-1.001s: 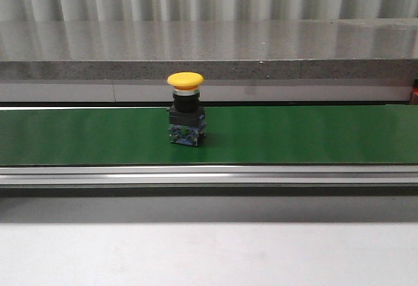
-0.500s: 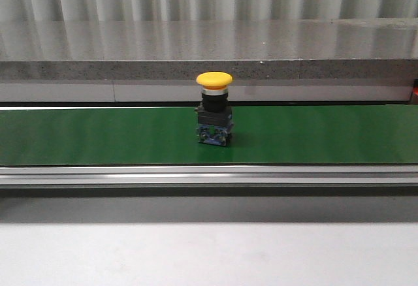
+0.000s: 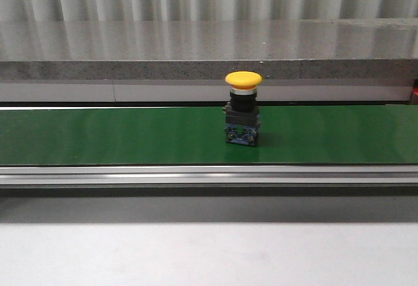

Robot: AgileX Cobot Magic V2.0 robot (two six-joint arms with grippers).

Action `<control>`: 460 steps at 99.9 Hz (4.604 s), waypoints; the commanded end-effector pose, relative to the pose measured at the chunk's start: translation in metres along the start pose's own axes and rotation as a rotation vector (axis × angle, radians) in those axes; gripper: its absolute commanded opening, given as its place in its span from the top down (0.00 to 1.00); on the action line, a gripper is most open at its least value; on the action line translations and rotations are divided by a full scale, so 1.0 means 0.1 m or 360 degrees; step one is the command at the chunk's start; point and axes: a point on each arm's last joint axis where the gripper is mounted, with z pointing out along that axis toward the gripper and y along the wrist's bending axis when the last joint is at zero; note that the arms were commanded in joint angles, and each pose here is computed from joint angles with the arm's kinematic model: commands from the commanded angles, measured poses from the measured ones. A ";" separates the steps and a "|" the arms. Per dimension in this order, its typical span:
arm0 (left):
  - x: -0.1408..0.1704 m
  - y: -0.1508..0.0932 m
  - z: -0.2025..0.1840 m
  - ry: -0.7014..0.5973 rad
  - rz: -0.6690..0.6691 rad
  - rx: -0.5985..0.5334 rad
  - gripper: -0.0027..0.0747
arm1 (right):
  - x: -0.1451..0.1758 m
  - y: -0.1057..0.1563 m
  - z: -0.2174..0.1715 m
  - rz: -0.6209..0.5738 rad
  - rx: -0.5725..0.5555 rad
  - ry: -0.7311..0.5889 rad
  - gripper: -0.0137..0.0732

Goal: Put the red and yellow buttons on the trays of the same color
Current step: 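Carry the red button into the red tray and open the right gripper, then lower the right gripper and grasp the yellow button at the belt end, then move the yellow button into the yellow tray and open the right gripper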

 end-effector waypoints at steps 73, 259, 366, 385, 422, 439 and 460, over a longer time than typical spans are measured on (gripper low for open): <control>-0.15 -0.01 -0.05 -0.0152 -0.0013 0.0015 0.99 | -0.17 0.05 -0.06 0.0001 -0.0027 -0.0074 0.35; -0.15 -0.01 -0.05 -0.0152 -0.0013 0.0015 0.99 | 1.51 1.53 -2.03 -0.1334 -0.0607 0.0228 0.22; -0.15 -0.01 -0.05 -0.0152 -0.0013 0.0015 0.99 | 1.46 1.80 -1.25 -0.1196 -0.0656 0.0309 0.51; -0.15 -0.01 -0.05 -0.0152 -0.0013 0.0015 0.99 | 1.46 1.77 -1.25 -0.1138 -0.0643 0.0350 0.67; -0.15 -0.01 -0.05 -0.0152 -0.0013 0.0015 0.99 | 1.24 1.32 -1.61 -0.0815 -0.0432 0.0256 0.67; -0.15 -0.01 -0.05 -0.0152 -0.0013 0.0015 0.99 | 1.14 0.95 -1.80 -0.0566 -0.0238 0.0197 0.68; -0.15 -0.01 -0.05 -0.0152 -0.0013 0.0015 0.99 | 1.21 0.56 -1.83 -0.0372 -0.0071 0.0155 0.68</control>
